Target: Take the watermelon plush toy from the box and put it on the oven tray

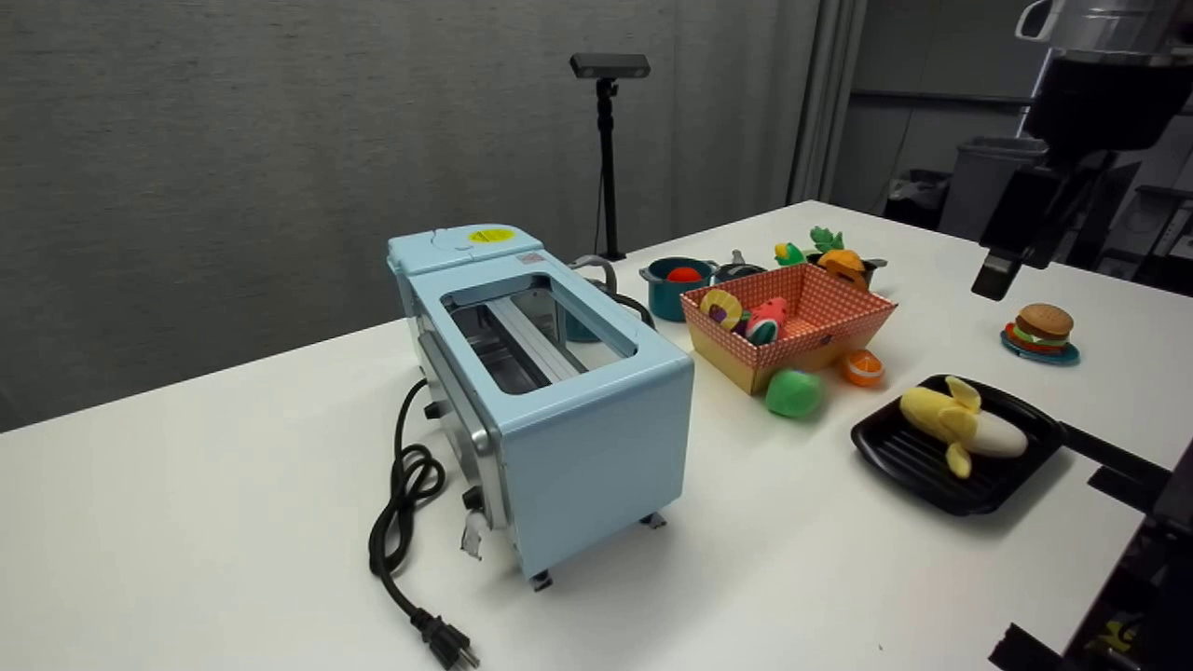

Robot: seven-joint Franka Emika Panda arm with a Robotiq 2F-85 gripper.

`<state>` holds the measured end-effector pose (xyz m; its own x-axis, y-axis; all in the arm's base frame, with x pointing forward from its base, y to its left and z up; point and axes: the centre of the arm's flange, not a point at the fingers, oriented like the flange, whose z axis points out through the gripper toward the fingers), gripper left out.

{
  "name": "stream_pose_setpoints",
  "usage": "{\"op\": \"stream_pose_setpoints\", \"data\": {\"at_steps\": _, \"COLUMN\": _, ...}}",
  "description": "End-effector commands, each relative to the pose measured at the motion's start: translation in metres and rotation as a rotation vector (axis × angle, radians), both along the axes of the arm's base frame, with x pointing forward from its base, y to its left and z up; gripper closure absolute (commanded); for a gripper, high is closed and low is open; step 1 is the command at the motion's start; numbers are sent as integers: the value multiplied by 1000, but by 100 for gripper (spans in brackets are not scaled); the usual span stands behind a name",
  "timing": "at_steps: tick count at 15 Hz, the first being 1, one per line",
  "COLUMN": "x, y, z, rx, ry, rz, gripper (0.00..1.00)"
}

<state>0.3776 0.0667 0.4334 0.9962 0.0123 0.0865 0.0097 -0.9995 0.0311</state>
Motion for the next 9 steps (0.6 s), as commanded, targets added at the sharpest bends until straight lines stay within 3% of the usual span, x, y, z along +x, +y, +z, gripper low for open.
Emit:
{"op": "stream_pose_setpoints", "data": {"at_steps": 1, "x": 22, "y": 4, "z": 6, "rx": -16, "ry": 26, "rz": -5, "gripper": 0}}
{"op": "stream_pose_setpoints", "data": {"at_steps": 9, "x": 63, "y": -9, "z": -4, "rx": 9, "ry": 58, "rz": -17, "gripper": 0}}
